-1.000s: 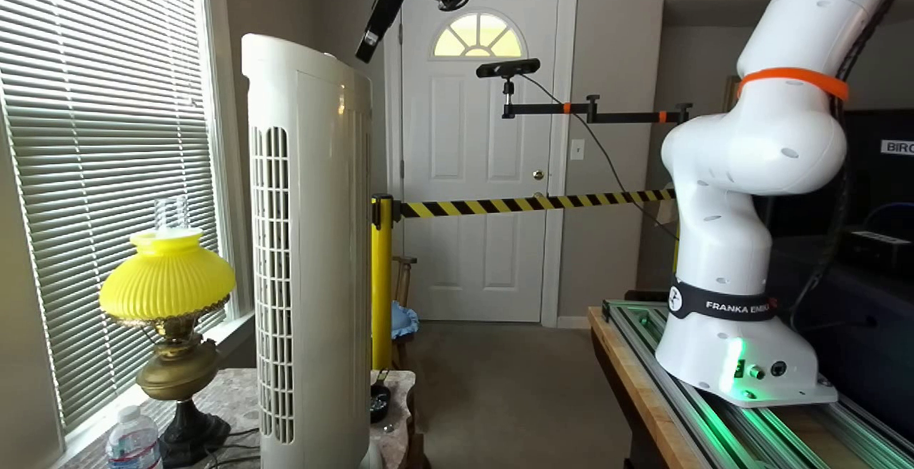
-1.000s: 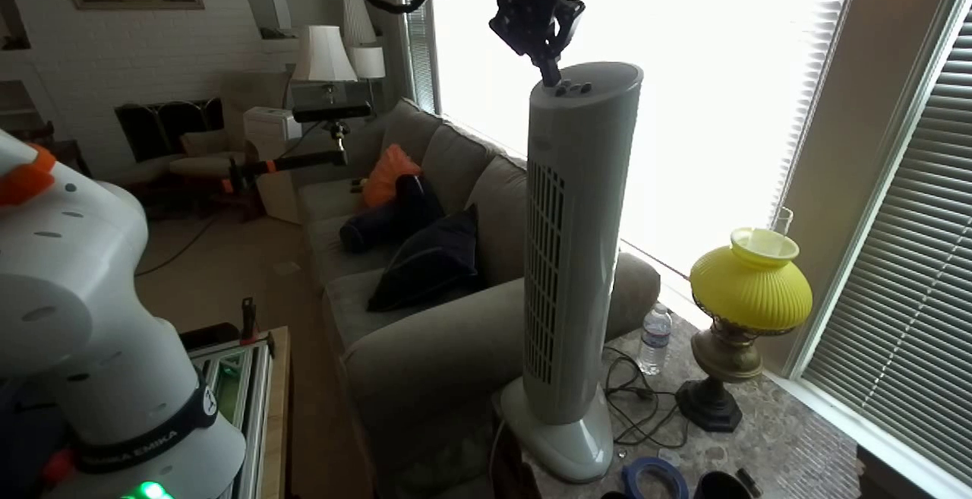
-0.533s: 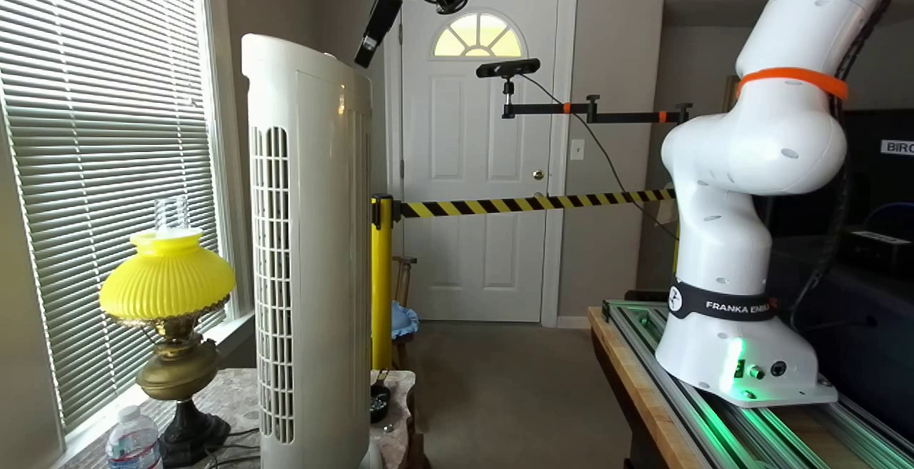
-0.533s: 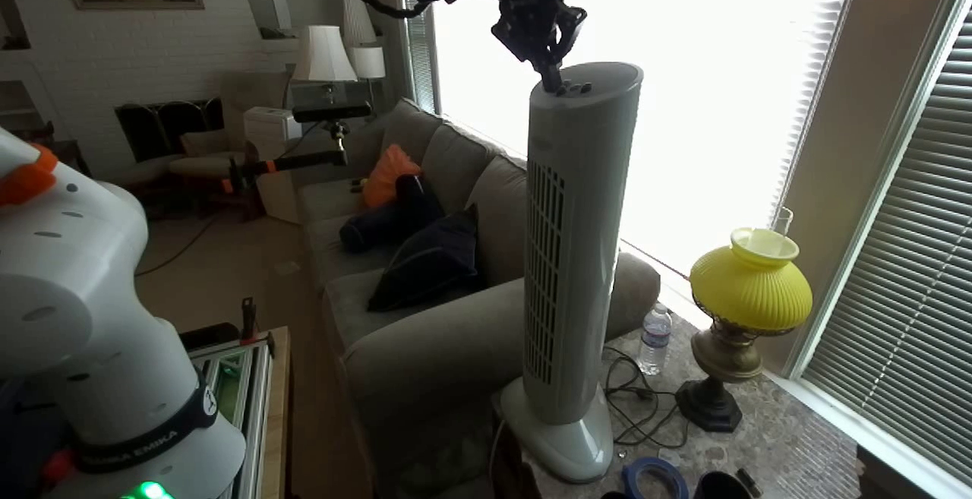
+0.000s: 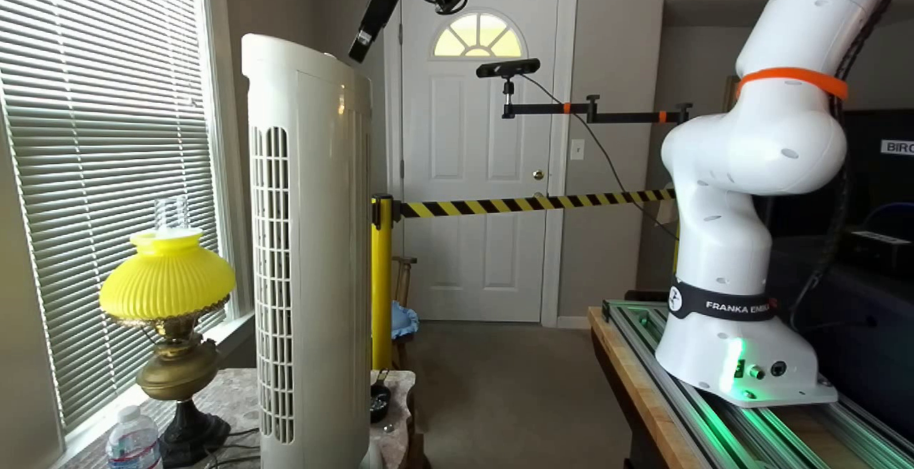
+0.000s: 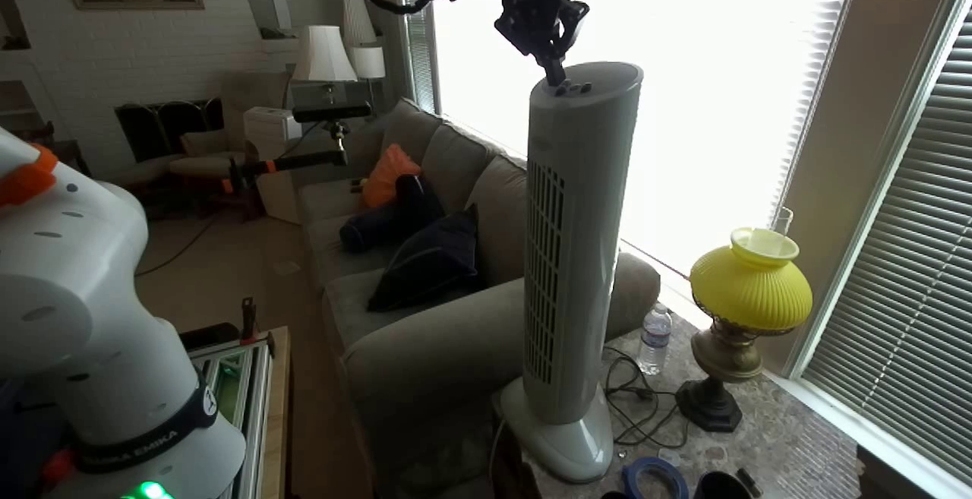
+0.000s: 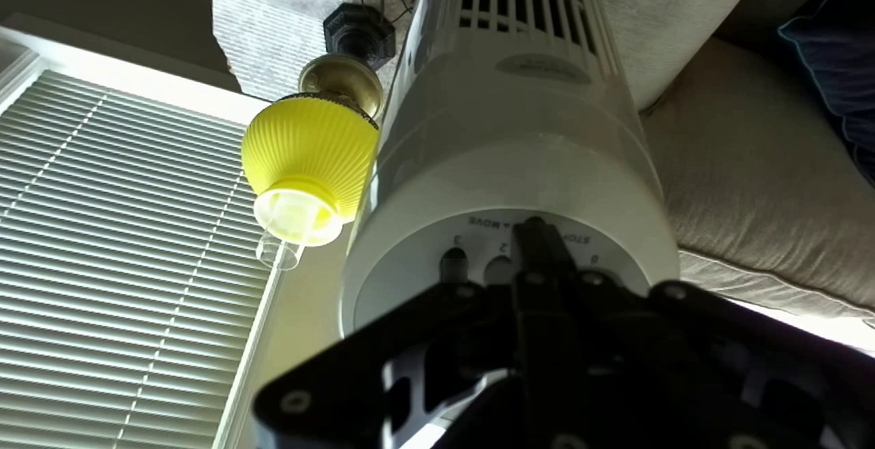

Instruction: Press the button on the air cooler twice

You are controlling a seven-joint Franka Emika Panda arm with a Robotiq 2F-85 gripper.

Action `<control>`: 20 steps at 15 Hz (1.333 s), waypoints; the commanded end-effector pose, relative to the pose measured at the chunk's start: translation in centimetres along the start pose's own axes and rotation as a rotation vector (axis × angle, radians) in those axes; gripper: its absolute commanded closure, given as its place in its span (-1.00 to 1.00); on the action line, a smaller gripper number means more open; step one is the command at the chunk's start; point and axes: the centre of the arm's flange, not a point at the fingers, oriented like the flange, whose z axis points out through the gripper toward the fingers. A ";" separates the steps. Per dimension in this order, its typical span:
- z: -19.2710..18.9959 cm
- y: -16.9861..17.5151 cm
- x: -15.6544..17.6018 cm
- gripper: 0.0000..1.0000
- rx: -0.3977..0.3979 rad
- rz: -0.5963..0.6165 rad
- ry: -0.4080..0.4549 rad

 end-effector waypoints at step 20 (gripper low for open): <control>4.2 -0.6 -0.6 1.00 0.029 -0.004 -0.025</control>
